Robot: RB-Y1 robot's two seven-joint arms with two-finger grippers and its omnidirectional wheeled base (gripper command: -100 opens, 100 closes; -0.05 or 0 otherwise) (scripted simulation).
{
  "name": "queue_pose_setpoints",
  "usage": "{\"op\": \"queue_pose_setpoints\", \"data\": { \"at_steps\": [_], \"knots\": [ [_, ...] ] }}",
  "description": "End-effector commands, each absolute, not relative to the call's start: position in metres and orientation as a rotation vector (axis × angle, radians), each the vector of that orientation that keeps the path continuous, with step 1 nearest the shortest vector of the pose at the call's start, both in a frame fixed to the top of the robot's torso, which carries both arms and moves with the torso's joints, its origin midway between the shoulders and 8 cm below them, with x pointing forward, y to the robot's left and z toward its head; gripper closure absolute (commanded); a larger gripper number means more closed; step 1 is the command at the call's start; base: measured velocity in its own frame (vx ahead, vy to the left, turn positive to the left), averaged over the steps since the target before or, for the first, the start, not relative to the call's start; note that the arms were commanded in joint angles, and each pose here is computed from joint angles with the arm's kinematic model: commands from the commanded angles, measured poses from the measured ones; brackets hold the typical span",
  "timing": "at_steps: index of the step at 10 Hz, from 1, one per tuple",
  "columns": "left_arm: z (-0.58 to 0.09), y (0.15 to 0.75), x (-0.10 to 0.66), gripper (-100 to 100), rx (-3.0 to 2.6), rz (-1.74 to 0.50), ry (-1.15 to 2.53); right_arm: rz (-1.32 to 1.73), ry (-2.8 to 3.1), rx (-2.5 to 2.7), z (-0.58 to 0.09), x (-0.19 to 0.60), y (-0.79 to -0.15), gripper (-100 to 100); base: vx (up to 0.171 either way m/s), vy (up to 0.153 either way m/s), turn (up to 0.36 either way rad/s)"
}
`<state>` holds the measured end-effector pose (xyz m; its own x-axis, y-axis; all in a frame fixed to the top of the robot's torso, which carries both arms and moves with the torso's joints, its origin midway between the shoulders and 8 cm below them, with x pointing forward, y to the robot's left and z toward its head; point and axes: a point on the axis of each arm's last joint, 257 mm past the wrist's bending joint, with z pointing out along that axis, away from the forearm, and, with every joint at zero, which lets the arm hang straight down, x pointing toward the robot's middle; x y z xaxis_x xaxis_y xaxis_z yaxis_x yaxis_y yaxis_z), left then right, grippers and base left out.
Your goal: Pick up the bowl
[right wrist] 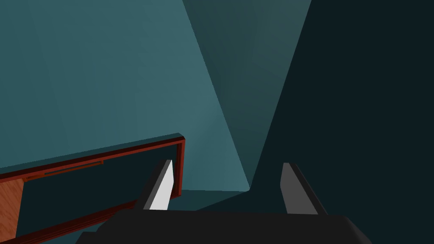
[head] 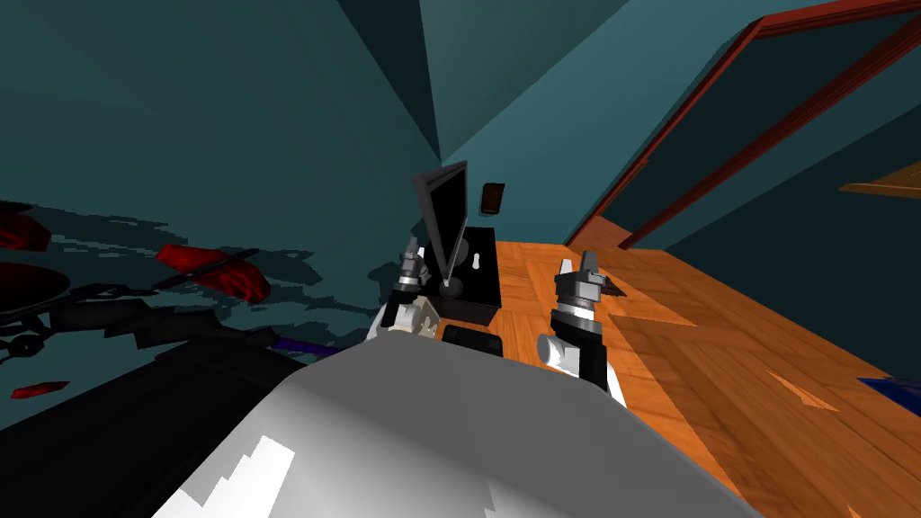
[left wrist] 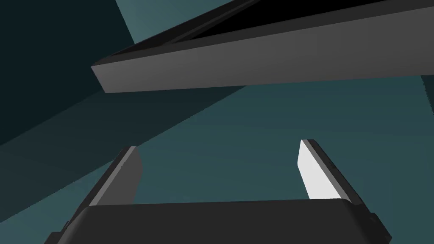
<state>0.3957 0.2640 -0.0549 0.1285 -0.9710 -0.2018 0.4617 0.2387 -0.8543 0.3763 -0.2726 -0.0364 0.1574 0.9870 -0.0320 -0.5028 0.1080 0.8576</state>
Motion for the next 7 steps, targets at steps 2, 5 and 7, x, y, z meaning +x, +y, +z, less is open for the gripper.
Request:
{"op": "queue_pose_setpoints", "data": {
  "at_steps": [2,5,7],
  "knots": [
    [-0.092,0.264,0.410,-100,-0.768,-1.157,0.991,1.260,0.746,0.826,-0.036,0.376,-0.273,0,-0.020,-0.031,0.034],
    [-0.140,0.266,0.426,-100,-0.839,-1.116,1.106,1.261,0.746,0.826,-0.036,0.376,-0.273,0,-0.026,-0.043,0.039],
    [-0.178,0.270,0.436,-100,-0.901,-1.078,1.189,1.261,0.746,0.826,-0.036,0.376,-0.273,0,-0.017,-0.045,0.047]
  ]
}}
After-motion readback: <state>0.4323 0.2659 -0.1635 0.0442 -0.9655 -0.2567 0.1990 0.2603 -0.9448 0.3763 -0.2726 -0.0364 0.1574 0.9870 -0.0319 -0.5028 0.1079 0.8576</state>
